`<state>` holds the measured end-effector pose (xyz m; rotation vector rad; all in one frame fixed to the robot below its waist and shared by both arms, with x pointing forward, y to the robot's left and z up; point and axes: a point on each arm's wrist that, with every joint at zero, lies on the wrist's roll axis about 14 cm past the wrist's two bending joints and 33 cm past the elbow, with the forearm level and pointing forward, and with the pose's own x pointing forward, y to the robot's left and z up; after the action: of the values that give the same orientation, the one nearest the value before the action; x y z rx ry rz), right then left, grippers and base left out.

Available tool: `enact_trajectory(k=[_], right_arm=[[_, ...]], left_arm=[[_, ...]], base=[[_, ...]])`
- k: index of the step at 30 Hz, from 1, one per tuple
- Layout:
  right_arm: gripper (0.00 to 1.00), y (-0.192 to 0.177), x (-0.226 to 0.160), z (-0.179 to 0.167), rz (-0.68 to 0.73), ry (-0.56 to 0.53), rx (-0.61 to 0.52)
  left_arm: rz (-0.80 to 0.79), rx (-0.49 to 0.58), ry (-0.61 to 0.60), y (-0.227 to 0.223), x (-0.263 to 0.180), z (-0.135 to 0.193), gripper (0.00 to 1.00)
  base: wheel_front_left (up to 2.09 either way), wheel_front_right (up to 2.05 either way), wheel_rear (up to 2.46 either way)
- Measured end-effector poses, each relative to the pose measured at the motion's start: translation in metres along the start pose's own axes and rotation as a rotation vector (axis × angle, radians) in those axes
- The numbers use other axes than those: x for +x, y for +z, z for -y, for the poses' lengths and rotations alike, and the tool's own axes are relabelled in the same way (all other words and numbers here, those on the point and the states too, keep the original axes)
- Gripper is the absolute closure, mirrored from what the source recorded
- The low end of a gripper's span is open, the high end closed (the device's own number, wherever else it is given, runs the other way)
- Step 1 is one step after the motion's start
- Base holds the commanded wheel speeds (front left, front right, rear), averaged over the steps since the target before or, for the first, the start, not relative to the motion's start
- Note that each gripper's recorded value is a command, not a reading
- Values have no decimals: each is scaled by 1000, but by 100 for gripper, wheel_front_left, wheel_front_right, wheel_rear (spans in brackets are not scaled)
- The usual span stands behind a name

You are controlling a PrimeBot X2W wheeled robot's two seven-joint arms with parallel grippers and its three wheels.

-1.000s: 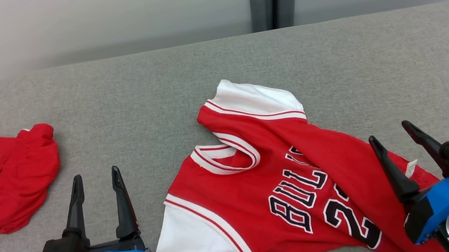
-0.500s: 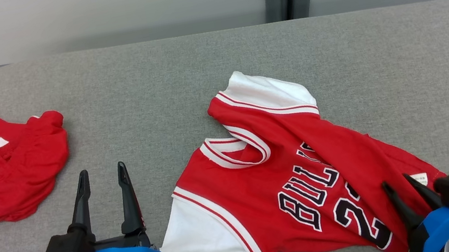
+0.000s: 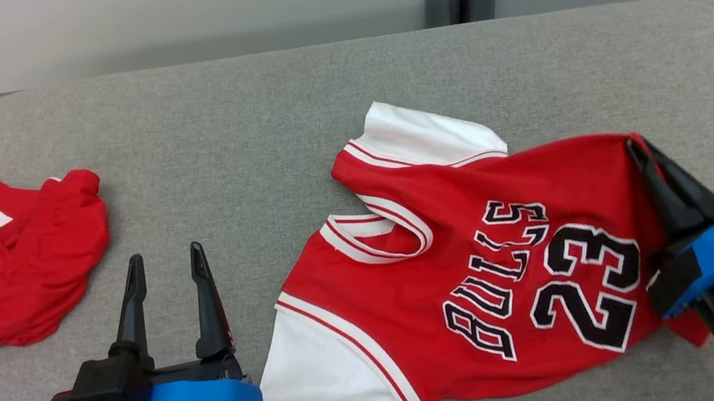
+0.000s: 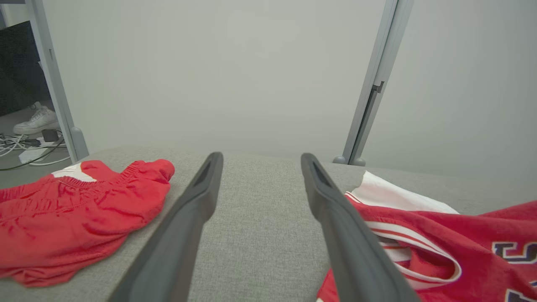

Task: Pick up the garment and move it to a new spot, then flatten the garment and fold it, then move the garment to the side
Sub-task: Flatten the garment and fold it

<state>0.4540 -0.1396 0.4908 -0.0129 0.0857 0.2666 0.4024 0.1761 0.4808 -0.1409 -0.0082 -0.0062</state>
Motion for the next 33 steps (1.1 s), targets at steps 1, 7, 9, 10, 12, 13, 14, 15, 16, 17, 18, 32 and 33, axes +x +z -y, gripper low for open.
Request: enact_trajectory(k=[1,7,9,10,12,13,14,15,16,17,18,32,33], right_arm=[[100,8,7,-2,18,12,-9],[100,53,52,-14,114,74,-65],[100,61,66,-21,125,98,-85],[100,64,72,-25,127,109,-93],[100,68,86,-32,130,133,-106],[100,69,92,-35,129,143,-113],[100,70,98,-39,128,154,-116],[100,69,105,-41,124,161,-118],[100,69,111,-43,119,165,-118],[100,69,117,-44,114,169,-123],[100,70,123,-45,115,171,-127],[0,30,178,-52,-8,173,-146],[0,27,177,-50,-9,170,-144]], left_arm=[[-2,0,3,-1,0,-1,0],[-2,-1,26,0,1,-9,0],[-4,-3,34,-1,0,-11,0],[-3,-2,39,0,0,-13,0],[2,-3,52,2,0,-17,0],[0,-1,57,2,-1,-19,0],[-1,-1,65,1,-1,-21,0],[-1,-2,69,2,-1,-22,0],[-1,0,72,2,-1,-23,0],[-1,0,76,2,-2,-24,0],[-4,-2,80,2,-2,-26,0],[-21,3,116,-2,-5,-34,0],[-23,3,114,-3,-5,-34,0]], base=[[0,0,0],[0,0,0],[0,0,0],[0,0,0],[0,0,0],[0,0,0],[0,0,0],[0,0,0],[0,0,0],[0,0,0],[0,0,0],[0,0,0],[0,0,0]])
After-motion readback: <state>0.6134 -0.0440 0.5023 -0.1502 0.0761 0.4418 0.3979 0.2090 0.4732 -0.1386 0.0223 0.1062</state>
